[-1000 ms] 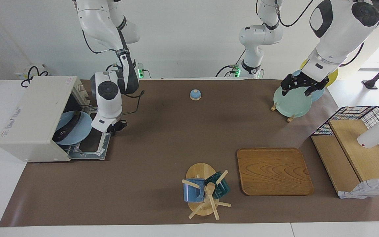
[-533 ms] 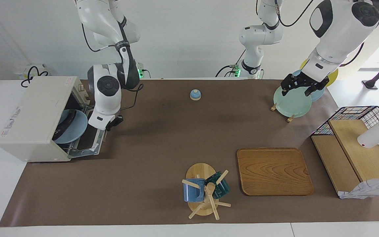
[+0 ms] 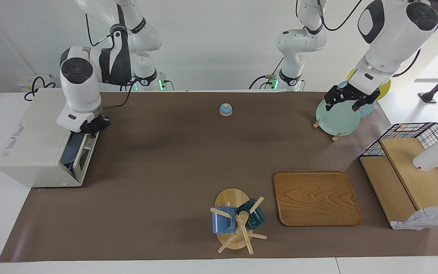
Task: Put eggplant into oven
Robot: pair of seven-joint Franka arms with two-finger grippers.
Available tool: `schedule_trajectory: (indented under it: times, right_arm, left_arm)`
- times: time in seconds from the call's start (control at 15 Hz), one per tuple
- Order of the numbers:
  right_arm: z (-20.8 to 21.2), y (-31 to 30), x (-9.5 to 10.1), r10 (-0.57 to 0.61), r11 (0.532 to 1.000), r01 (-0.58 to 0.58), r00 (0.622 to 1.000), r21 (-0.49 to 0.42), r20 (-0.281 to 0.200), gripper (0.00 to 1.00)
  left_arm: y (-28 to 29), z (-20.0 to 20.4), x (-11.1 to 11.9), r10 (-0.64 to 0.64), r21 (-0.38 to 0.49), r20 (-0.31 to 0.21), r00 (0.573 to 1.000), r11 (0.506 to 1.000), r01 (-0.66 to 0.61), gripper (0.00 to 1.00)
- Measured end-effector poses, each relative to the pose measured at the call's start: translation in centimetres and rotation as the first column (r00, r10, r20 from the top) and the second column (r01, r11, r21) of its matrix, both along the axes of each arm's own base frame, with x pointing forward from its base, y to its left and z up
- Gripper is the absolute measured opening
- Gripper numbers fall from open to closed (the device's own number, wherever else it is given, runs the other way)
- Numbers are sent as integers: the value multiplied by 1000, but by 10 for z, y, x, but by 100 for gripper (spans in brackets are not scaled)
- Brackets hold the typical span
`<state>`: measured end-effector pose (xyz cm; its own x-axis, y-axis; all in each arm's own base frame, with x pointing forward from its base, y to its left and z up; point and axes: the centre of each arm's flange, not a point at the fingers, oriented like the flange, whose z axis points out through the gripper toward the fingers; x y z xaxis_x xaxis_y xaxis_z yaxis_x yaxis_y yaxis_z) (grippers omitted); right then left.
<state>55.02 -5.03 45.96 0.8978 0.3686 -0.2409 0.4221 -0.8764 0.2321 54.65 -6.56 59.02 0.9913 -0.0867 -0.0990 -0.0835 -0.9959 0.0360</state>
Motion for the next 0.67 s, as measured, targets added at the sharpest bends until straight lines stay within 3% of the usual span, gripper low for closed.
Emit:
schedule_trajectory:
  times: [0.4,0.47,0.67]
  right_arm:
    - [38,-15,-10,-66,997,69,995,40,-68,4]
    - [49,-11,-10,-81,993,86,995,81,-65,10]
    - [86,1,-7,-108,975,111,994,194,-26,39]
  left_arm:
    - [0,0,0,0,0,0,1000,1000,0,100]
    - [0,0,0,0,0,0,1000,1000,0,100]
    - [0,0,0,0,0,0,1000,1000,0,100]
